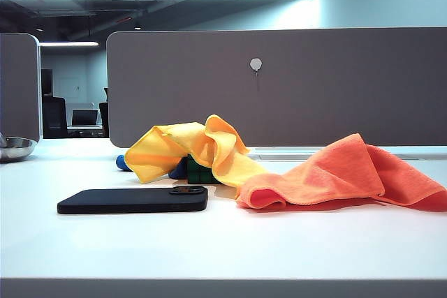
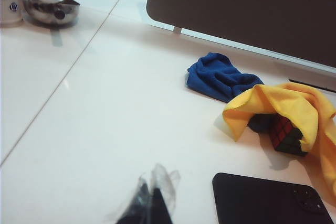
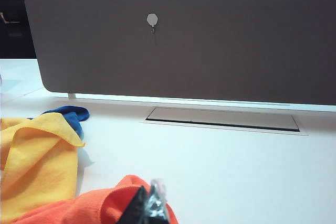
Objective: Pick up a rag that is the same color as the top surface of the Rubik's Cube and cover the cube with it.
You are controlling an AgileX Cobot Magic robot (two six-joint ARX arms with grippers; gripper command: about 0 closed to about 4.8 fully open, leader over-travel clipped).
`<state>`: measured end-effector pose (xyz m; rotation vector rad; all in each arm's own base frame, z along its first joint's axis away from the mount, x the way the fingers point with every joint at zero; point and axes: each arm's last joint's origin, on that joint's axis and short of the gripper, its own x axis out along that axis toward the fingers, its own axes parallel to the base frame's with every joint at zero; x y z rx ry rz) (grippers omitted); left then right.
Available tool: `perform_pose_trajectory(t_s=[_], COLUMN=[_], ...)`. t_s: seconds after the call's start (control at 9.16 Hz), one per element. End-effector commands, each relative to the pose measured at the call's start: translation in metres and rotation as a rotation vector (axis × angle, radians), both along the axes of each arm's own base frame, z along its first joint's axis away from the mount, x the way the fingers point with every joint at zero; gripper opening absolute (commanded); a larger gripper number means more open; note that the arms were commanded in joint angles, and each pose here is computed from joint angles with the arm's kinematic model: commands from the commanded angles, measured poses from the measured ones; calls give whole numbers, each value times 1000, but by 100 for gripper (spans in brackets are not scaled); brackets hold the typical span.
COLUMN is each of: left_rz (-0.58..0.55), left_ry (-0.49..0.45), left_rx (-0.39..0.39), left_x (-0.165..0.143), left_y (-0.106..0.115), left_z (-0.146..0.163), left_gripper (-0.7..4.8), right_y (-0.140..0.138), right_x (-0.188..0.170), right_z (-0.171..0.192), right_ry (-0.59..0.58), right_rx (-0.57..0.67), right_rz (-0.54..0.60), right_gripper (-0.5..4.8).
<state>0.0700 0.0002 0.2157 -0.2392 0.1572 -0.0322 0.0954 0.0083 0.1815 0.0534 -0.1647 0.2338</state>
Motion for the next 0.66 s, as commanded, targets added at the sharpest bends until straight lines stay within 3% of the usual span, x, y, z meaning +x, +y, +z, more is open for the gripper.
perform_pose_trajectory(t_s=[0.11,0.66], left_rz=[7,5], left_ry=[26,73], left_rx=[-22,-12], left_x=[7,18], left_y=[0,1], left_z=[-16,-47], left_gripper=[-6,-6], right_y=[0,1], right_x=[0,0], right_z=[1,1], right_ry=[-18,-17], right_rx=[-3,-7], right_rz=[9,30], right_gripper=[-1,-1])
